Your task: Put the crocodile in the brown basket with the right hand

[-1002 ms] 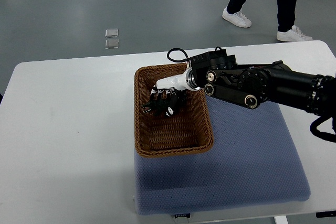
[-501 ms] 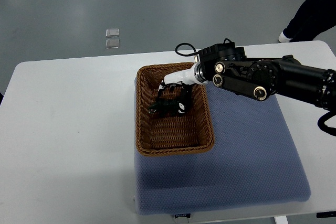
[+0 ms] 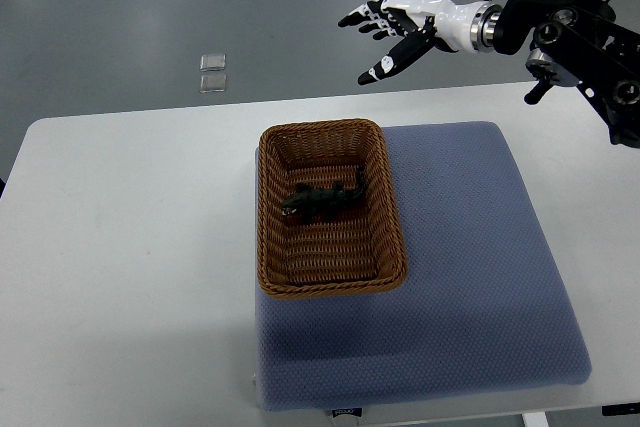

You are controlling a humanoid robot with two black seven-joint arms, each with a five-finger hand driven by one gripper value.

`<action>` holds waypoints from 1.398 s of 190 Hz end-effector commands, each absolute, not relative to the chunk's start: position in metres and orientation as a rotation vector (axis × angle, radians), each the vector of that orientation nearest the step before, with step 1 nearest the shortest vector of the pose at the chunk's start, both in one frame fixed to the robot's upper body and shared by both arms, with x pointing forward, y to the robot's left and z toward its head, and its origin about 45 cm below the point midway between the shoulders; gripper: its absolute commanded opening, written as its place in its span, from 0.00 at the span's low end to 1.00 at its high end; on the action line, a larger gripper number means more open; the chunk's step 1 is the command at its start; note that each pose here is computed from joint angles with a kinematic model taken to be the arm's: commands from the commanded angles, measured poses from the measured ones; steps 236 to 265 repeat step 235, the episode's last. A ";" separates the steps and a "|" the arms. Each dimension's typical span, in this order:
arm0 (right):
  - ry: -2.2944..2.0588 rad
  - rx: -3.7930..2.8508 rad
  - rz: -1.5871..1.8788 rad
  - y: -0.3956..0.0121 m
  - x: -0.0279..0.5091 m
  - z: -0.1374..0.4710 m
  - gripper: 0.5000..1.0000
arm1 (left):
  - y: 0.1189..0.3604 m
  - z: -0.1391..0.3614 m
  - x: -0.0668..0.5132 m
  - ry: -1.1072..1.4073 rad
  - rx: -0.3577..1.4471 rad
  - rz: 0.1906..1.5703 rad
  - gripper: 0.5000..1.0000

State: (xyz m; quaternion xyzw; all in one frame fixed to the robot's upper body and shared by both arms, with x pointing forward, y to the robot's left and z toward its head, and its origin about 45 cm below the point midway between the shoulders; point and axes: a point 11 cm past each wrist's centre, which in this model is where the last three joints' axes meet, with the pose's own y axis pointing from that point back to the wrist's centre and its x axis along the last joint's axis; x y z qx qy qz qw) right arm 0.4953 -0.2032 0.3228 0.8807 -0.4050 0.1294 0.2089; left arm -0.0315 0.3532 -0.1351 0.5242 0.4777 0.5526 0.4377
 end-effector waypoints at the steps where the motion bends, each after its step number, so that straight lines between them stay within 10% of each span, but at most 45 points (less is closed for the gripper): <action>1: -1.331 2.586 0.116 -0.231 0.491 0.310 0.86 | 0.353 -0.135 -0.032 1.188 1.303 1.374 1.00; 118: -2.197 2.663 -1.487 -0.316 0.465 0.209 0.86 | 0.353 -0.135 -0.032 1.185 1.306 1.370 1.00; 265: -2.332 2.549 -1.575 -0.329 0.456 0.183 0.86 | 0.353 -0.135 -0.032 1.187 1.304 1.373 1.00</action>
